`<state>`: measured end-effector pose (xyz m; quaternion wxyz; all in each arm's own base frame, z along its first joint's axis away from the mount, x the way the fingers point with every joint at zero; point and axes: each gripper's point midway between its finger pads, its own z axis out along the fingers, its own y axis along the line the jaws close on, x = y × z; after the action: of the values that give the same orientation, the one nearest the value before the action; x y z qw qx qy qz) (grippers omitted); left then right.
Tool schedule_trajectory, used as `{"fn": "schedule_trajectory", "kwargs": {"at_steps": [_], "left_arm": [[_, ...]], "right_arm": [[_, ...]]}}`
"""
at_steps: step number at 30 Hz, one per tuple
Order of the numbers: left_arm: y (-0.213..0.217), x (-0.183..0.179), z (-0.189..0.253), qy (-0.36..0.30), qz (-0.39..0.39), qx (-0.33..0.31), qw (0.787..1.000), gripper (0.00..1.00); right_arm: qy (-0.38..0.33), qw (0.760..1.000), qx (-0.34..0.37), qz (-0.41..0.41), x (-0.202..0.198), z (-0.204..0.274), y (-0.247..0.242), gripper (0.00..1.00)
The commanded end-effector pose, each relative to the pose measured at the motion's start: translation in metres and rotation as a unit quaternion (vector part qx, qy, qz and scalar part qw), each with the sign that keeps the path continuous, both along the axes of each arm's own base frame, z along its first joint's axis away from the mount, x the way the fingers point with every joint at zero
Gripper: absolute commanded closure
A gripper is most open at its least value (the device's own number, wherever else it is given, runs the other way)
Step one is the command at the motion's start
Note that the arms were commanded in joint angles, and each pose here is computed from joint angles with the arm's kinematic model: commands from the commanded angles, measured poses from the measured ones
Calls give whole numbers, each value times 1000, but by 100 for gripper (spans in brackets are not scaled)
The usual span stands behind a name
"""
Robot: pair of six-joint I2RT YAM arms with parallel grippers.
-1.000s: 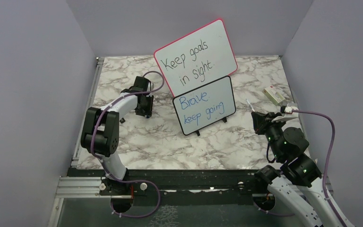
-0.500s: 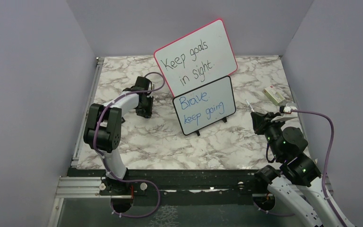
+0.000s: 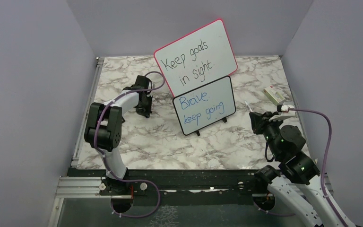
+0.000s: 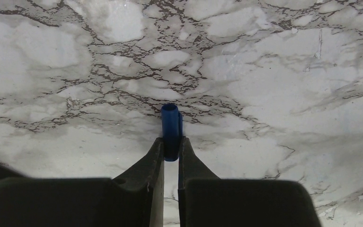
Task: Write a sentence on the whiteboard
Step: Close the whiteboard marker at the center of the board.
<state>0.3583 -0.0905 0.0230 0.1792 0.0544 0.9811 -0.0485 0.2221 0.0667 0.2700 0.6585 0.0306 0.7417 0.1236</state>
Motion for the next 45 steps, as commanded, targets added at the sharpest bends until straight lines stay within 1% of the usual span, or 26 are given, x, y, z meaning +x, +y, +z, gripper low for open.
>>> {"fn": "schedule_trajectory", "kwargs": {"at_steps": [1, 3, 8, 13, 15, 17, 20, 24, 27, 30, 34, 39, 45], "left_arm": [[-6, 2, 19, -23, -17, -20, 999, 94], [-9, 1, 30, -40, -26, -25, 999, 96], [-18, -2, 65, -91, -54, -37, 994, 97], [-30, -11, 107, -163, -88, -34, 982, 99], [-38, -17, 124, -196, -106, -24, 974, 100], [-47, -24, 141, -230, -142, -7, 963, 100], [-57, -36, 163, -269, -171, 7, 948, 100], [-67, -53, 185, -310, -202, 1, 929, 100], [-81, -67, 198, -337, -243, -7, 909, 100], [-94, -82, 207, -364, -296, -2, 883, 100], [-108, -102, 221, -412, -371, 15, 832, 100], [-116, -122, 227, -460, -461, 42, 758, 100], [-132, -138, 224, -498, -547, 60, 670, 100]], "right_arm": [[-1, 1000, -1, 28, 1, -1, 11, 100], [-1, 999, -2, 35, 1, -1, 13, 99], [-4, 997, -4, 71, -2, 3, 25, 99], [-5, 994, -1, 110, -6, 9, 39, 100], [-9, 991, 3, 131, -9, 14, 45, 99], [-11, 988, 5, 151, -11, 16, 52, 99], [-10, 984, 10, 176, -13, 18, 62, 100], [-9, 975, 23, 222, -18, 21, 79, 99], [-14, 968, 33, 248, -19, 23, 90, 99], [-18, 963, 44, 267, -18, 27, 99, 99], [-18, 954, 50, 295, -21, 27, 110, 100], [-26, 946, 62, 318, -25, 33, 118, 99], [-23, 925, 67, 373, -34, 38, 135, 99]]}}
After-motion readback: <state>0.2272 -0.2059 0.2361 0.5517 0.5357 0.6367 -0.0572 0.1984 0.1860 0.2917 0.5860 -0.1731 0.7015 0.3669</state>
